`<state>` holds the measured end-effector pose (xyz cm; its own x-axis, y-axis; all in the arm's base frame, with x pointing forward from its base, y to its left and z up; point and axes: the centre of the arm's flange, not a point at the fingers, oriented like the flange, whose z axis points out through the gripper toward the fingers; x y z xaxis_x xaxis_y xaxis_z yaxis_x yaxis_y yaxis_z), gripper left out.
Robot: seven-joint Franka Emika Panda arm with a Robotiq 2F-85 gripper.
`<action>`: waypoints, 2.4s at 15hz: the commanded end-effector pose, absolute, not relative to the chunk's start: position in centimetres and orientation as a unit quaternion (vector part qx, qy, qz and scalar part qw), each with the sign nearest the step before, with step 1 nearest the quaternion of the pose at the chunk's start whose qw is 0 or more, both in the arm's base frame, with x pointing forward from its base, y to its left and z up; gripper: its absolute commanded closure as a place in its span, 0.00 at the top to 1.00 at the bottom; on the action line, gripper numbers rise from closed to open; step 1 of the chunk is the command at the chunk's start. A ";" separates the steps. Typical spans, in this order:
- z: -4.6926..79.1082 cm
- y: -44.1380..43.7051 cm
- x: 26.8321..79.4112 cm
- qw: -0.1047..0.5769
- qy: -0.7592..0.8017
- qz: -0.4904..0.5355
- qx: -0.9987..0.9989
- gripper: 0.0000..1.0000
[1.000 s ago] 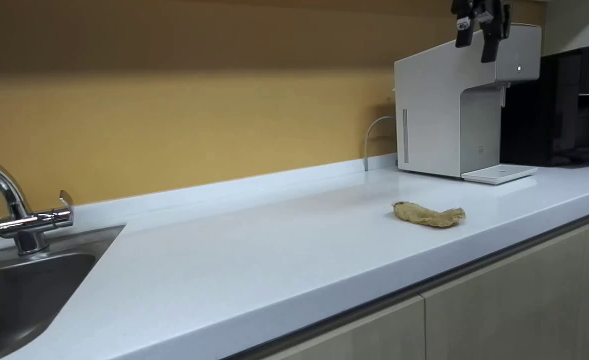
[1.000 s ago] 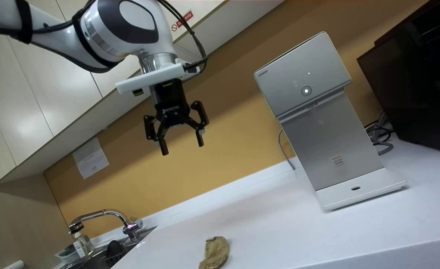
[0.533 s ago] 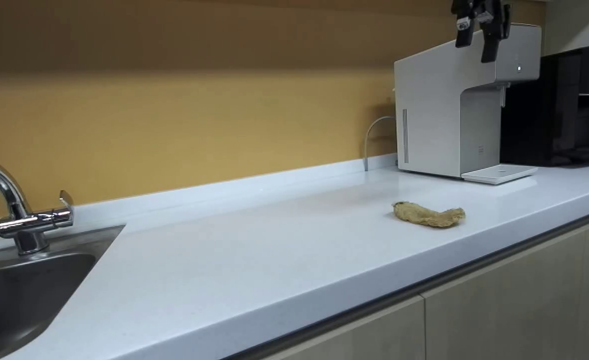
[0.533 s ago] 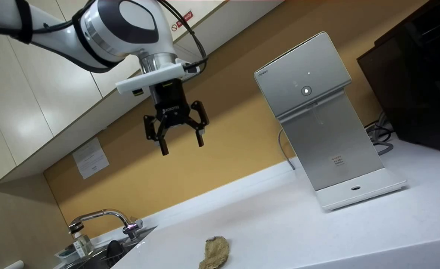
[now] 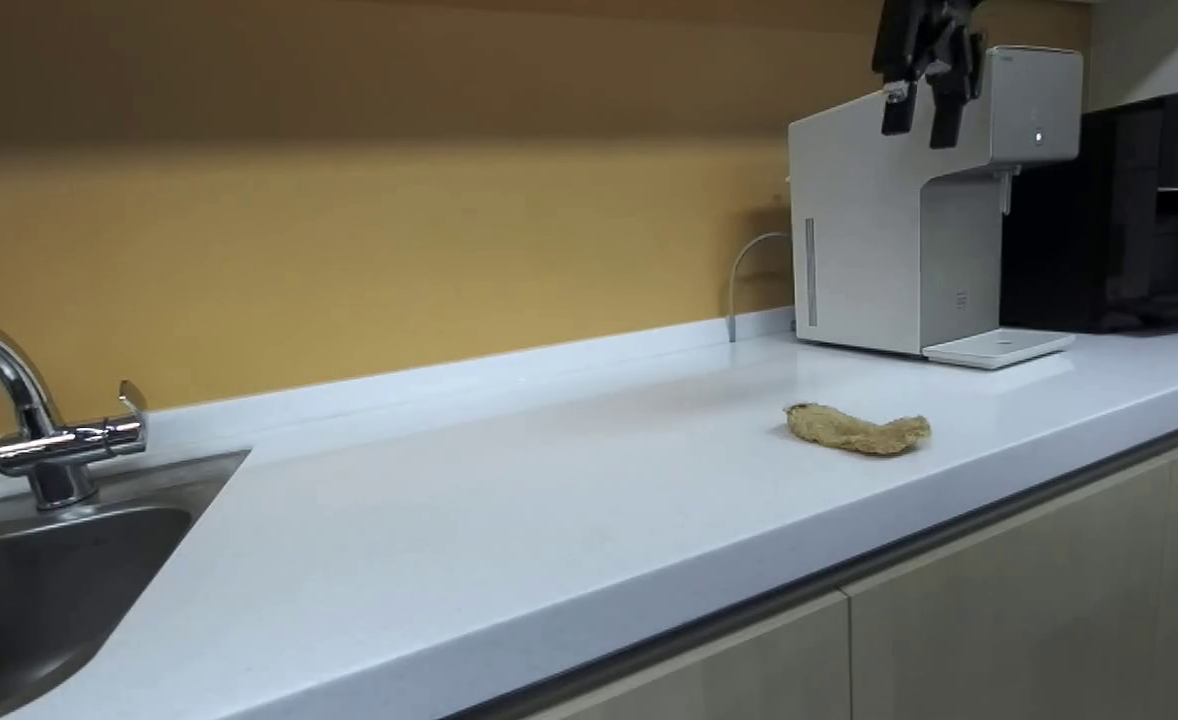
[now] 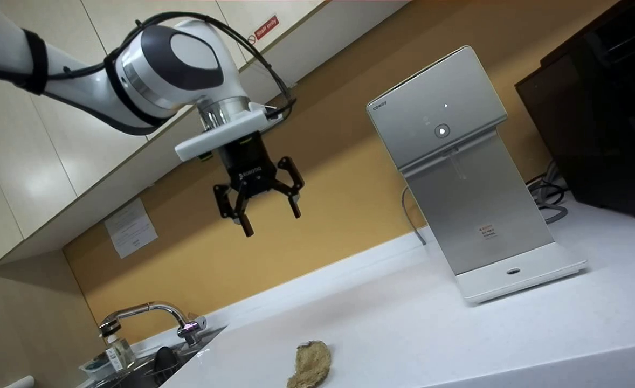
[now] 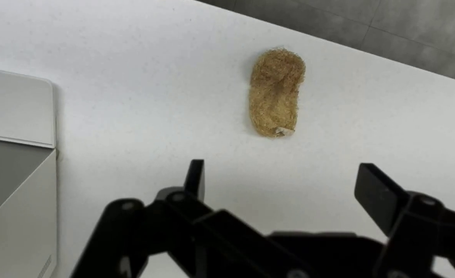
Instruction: Use the object on the table to wipe the table surface
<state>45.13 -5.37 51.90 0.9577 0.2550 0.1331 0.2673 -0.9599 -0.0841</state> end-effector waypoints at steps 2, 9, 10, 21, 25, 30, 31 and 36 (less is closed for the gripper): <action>48.2 -2.8 47.9 -0.011 -0.133 -0.076 -0.988 1.00; 42.6 -0.8 50.9 -0.097 -0.117 -0.069 -0.986 1.00; 41.7 -0.8 50.8 -0.087 -0.116 -0.053 -0.988 1.00; 37.6 2.4 49.0 -0.007 -0.134 0.008 -0.991 1.00; 36.2 3.7 48.6 -0.034 -0.169 0.009 -0.985 1.00; 32.8 5.0 48.5 -0.039 -0.196 -0.001 -0.980 1.00; 32.2 5.1 48.5 -0.038 -0.199 -0.004 -0.979 1.00; 30.2 5.6 49.7 -0.026 -0.201 -0.034 -0.979 1.00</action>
